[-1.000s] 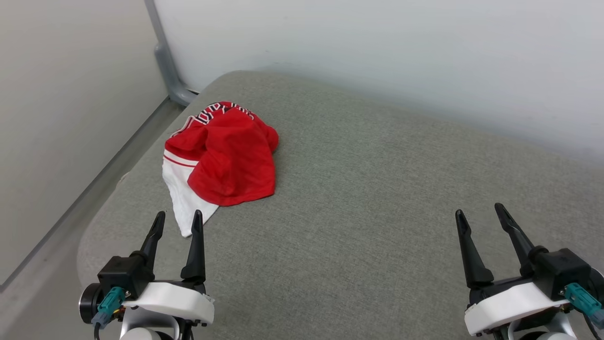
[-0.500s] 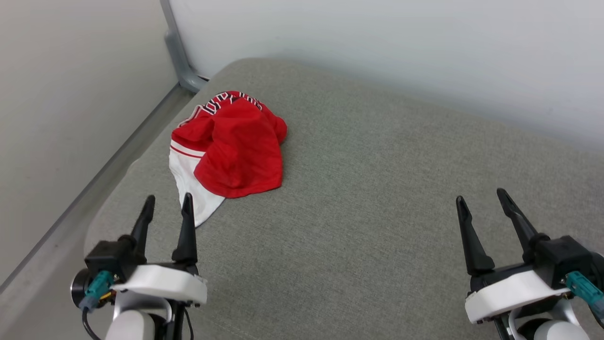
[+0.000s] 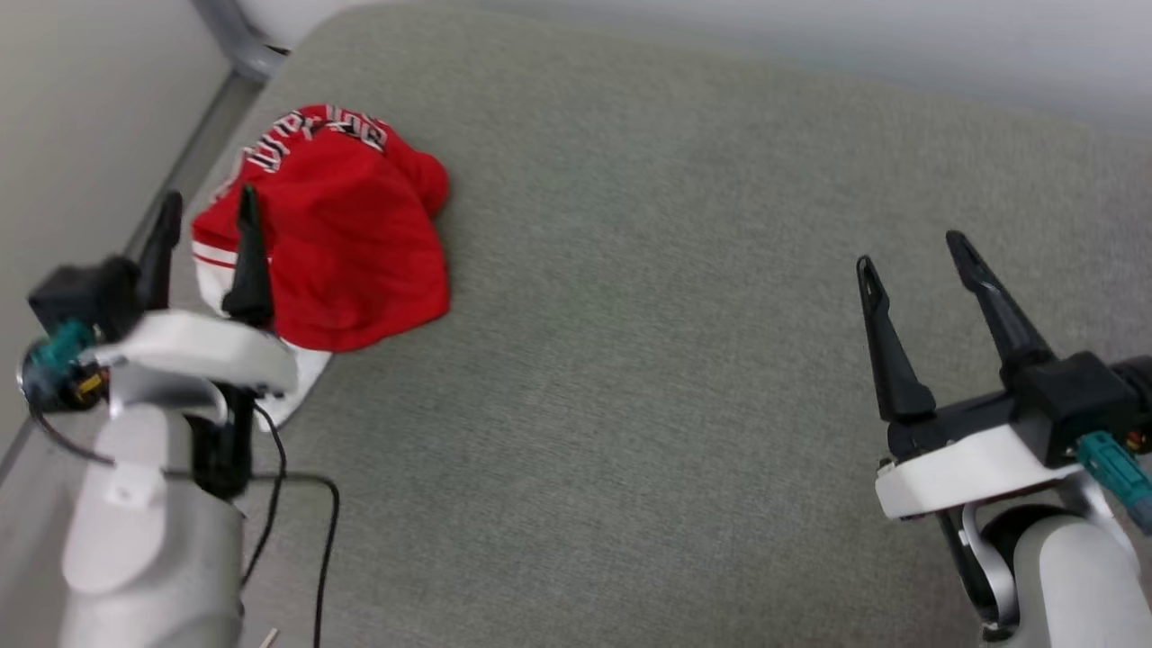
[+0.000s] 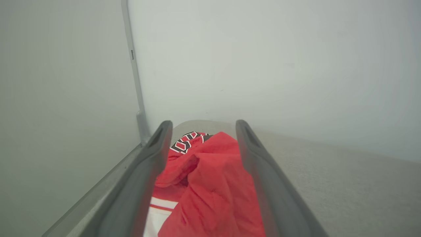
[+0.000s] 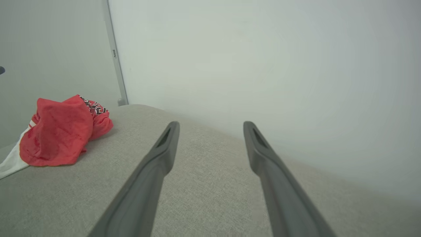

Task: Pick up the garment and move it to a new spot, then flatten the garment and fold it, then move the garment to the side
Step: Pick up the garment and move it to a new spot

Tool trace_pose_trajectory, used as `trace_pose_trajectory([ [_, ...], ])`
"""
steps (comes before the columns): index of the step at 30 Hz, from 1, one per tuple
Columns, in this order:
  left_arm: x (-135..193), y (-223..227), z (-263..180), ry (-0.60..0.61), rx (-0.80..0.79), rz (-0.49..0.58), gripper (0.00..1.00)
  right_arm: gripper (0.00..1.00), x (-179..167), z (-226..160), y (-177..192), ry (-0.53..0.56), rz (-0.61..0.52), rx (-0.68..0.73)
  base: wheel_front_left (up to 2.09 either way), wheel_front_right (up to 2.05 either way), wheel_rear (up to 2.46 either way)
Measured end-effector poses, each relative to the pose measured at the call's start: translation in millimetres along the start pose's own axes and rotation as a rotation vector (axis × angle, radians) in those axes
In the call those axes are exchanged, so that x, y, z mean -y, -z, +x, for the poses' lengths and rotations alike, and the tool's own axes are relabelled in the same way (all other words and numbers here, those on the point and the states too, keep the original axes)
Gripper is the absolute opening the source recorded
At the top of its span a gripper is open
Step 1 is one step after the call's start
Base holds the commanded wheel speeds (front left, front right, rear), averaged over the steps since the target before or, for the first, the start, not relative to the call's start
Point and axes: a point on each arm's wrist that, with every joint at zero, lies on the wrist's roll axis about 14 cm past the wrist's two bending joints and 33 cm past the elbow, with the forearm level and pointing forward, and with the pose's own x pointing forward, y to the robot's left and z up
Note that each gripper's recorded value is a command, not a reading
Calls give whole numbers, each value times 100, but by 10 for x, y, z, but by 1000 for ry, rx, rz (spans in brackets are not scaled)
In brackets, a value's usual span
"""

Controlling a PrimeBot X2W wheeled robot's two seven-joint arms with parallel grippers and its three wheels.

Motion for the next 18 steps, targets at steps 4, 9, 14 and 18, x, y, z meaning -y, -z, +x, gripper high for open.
trace_pose_trajectory([
  [4,37,247,392,34,-133,1,100,100,218,17,173,49,-25,-32,0,0,0],
  [9,7,585,744,49,-351,-3,100,100,450,-21,410,103,-15,-80,0,0,0],
  [14,-121,1098,799,18,-641,-2,100,100,614,-47,565,140,-5,-100,0,0,0],
  [18,-61,1535,700,13,-849,-34,100,100,710,-76,703,161,7,-121,0,0,0],
])
